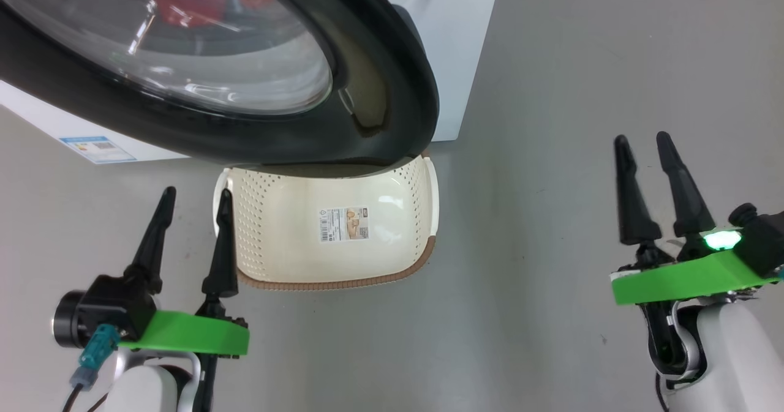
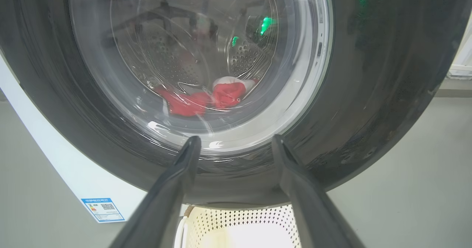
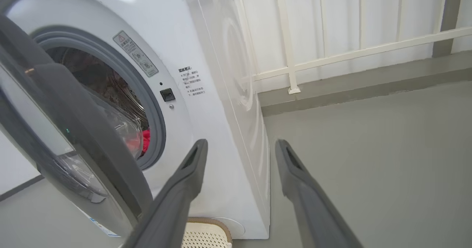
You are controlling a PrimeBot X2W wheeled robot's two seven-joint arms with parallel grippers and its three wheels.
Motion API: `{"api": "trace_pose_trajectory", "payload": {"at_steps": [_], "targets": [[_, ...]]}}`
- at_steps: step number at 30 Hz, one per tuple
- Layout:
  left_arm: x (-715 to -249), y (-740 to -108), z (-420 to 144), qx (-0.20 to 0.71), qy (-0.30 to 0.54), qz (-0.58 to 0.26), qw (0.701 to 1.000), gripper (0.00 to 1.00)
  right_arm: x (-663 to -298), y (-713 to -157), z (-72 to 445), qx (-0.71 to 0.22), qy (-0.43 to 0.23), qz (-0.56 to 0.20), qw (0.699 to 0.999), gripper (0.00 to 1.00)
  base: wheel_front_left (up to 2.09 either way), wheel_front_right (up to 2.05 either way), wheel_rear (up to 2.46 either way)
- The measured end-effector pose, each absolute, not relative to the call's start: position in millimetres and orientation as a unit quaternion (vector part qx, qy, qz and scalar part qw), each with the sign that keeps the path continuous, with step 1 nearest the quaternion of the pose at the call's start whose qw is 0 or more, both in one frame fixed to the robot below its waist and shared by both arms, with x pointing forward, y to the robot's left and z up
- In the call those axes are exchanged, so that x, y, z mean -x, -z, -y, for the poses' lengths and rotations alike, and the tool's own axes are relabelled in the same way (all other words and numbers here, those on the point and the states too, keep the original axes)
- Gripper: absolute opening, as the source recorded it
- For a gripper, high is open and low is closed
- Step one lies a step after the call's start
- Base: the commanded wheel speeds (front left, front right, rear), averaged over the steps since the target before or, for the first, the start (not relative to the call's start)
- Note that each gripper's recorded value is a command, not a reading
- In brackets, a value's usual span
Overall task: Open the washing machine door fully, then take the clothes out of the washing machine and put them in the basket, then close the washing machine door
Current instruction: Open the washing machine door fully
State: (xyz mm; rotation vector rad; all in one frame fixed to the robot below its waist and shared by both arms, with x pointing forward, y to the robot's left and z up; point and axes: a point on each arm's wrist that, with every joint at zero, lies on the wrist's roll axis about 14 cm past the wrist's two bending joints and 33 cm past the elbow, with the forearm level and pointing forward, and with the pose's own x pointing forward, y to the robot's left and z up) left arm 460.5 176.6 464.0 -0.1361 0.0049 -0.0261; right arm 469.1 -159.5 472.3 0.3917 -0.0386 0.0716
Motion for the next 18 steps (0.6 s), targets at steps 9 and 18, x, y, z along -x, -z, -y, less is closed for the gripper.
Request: {"api": "trace_pose_trajectory", "payload": {"at_steps": [9, 18], "targets": [[-459, -463, -177, 0.066, 0.010, -0.004, 0.998, 1.00, -496, -483, 137, -0.389, -0.039, 0.024, 0.920, 0.00, 0.00, 0.00, 0.00], [-455, -463, -179, 0.061, 0.007, -0.007, 0.998, 1.00, -541, -507, 85, -0.616, -0.101, -0.041, 0.780, 0.00, 0.00, 0.00, 0.00]]}}
